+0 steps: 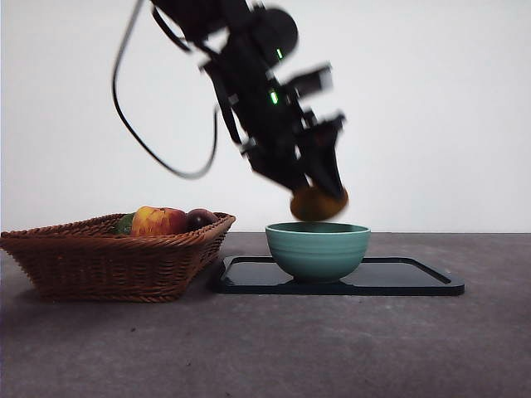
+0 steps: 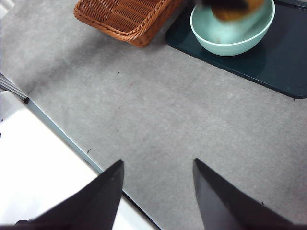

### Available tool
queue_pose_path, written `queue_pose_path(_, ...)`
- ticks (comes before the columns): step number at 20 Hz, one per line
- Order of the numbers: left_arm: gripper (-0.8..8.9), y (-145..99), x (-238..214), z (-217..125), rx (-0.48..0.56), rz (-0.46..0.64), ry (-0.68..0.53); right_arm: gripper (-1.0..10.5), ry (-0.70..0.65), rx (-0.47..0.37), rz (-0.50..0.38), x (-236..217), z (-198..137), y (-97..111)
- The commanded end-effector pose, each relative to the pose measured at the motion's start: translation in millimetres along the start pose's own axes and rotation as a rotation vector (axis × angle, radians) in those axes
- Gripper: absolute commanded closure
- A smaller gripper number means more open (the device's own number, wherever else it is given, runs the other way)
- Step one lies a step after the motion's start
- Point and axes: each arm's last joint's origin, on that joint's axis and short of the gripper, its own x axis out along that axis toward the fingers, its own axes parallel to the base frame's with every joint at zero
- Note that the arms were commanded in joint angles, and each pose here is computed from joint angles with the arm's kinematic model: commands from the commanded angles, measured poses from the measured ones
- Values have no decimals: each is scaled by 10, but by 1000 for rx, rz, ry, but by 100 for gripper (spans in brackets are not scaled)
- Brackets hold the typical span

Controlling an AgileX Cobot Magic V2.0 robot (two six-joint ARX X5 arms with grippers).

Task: Pick up the wifruite, put it on the bowl, pick up the plate, put it on desk

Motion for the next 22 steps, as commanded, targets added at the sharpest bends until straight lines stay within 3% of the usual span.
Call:
queue_pose_path(1, 669, 2, -497, 278, -61, 28, -127, 717, -13, -26, 2, -11, 24, 13)
queue_pose_path(8, 668, -107, -2102, 375, -217, 113, -310, 717, -13, -41, 2, -11, 25, 13)
queue_pose_path(13, 668, -257, -2951, 111, -310, 295, -323, 717, -15, -47, 3, -11, 26, 13)
queue_pose_path(17, 668, -289, -3051, -197, -406, 389, -268, 717, -20, -52, 3, -12, 32, 14)
queue_pose_path(22, 668, -196, -2538, -725, -543, 494, -203, 717, -30, -59, 4, -12, 42, 15)
